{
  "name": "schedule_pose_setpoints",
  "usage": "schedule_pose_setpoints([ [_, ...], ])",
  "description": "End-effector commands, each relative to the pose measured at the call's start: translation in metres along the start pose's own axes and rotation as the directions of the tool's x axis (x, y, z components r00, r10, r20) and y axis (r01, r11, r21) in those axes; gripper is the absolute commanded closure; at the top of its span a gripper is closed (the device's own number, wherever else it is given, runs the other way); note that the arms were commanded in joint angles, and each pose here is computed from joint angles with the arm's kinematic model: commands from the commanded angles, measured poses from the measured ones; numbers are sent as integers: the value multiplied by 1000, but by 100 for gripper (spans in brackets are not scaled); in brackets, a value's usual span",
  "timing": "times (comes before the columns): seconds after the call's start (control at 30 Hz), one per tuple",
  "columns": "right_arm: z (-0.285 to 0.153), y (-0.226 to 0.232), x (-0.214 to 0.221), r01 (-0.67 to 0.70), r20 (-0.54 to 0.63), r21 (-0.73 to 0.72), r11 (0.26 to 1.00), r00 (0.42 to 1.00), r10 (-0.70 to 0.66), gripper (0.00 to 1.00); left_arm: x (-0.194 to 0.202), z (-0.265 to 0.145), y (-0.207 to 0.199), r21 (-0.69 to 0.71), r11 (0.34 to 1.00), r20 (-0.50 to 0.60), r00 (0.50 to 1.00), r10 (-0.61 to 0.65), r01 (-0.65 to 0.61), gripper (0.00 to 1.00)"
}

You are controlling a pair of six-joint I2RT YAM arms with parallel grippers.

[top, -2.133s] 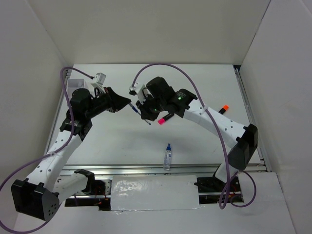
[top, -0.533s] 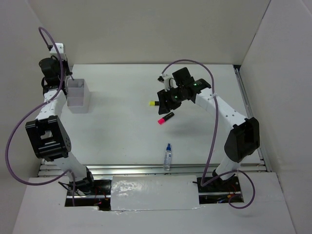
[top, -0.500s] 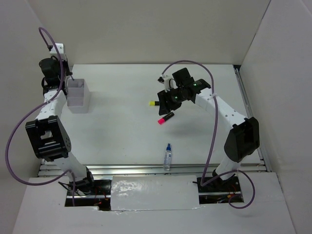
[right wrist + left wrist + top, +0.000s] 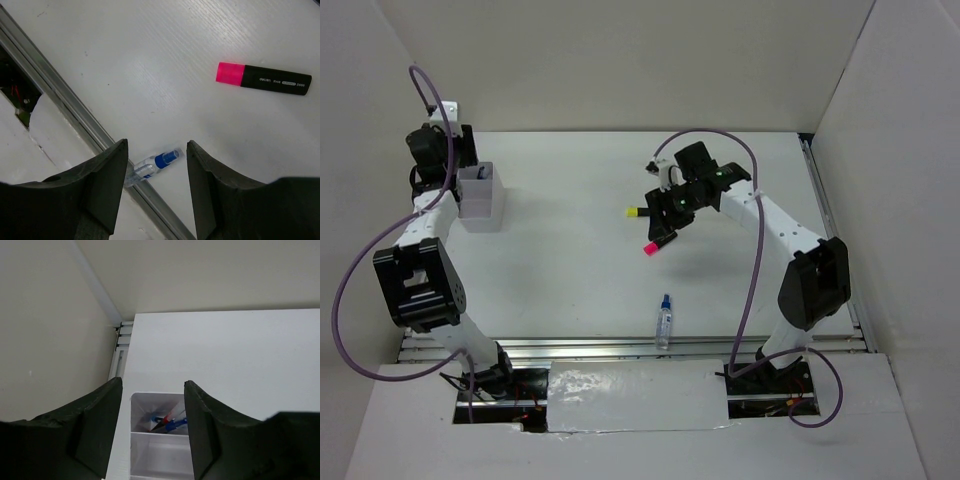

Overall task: Sort the stationery into containers
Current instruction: Place the stationery into the container, then grab a piece of stationery with the left arm

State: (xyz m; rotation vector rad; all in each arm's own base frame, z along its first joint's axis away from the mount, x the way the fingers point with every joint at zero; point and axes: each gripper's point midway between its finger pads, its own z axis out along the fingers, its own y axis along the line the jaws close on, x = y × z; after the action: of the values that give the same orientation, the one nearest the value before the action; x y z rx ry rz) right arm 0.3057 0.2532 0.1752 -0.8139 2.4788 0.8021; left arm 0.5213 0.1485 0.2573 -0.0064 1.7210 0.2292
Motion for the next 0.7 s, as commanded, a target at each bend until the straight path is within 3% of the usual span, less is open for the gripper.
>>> schedule_pose_setpoints([
  [0.0, -13, -4, 0, -33, 18, 0, 999, 999, 33, 42, -67, -19, 7, -2, 1000, 128, 992, 4, -4, 37],
  [0.1, -27, -13, -1, -93, 48, 2, 996, 995, 92, 42, -90, -41, -13, 96, 995, 93, 995, -37, 28, 41],
  [0.2, -39, -23, 1, -171, 83, -11, 985, 982, 171, 42, -85, -75, -59, 233, 972, 15, 999, -38, 34, 46],
  [0.33, -70, -60, 9, -282, 174, 23, 959, 946, 274, 42, -67, -148, -160, 470, 879, -83, 995, -48, 82, 44],
  [0.4, -79, -70, 13, -315, 197, 34, 949, 933, 302, 42, -38, -175, -202, 543, 822, -197, 978, -73, 171, 42],
  [0.43, -86, -78, 17, -337, 211, 49, 940, 924, 320, 42, -36, -198, -237, 595, 772, -242, 966, -93, 223, 37],
  [0.5, -93, -84, 24, -359, 222, 57, 932, 914, 339, 42, -7, -215, -261, 527, 790, -379, 919, -110, 312, 36],
  [0.53, -99, -90, 27, -379, 237, 63, 923, 904, 355, 42, 7, -235, -293, 564, 761, -434, 899, -57, 321, 35],
  [0.57, -100, -91, 28, -389, 244, 61, 919, 899, 364, 42, 24, -241, -297, 512, 795, -488, 872, -43, 325, 36],
  [0.63, -105, -92, 31, -395, 264, 61, 917, 892, 367, 42, 52, -273, -335, 497, 785, -590, 807, -6, 370, 37],
  [0.67, -108, -96, 32, -406, 276, 66, 911, 885, 375, 42, 58, -278, -342, 500, 773, -608, 794, -8, 391, 31],
])
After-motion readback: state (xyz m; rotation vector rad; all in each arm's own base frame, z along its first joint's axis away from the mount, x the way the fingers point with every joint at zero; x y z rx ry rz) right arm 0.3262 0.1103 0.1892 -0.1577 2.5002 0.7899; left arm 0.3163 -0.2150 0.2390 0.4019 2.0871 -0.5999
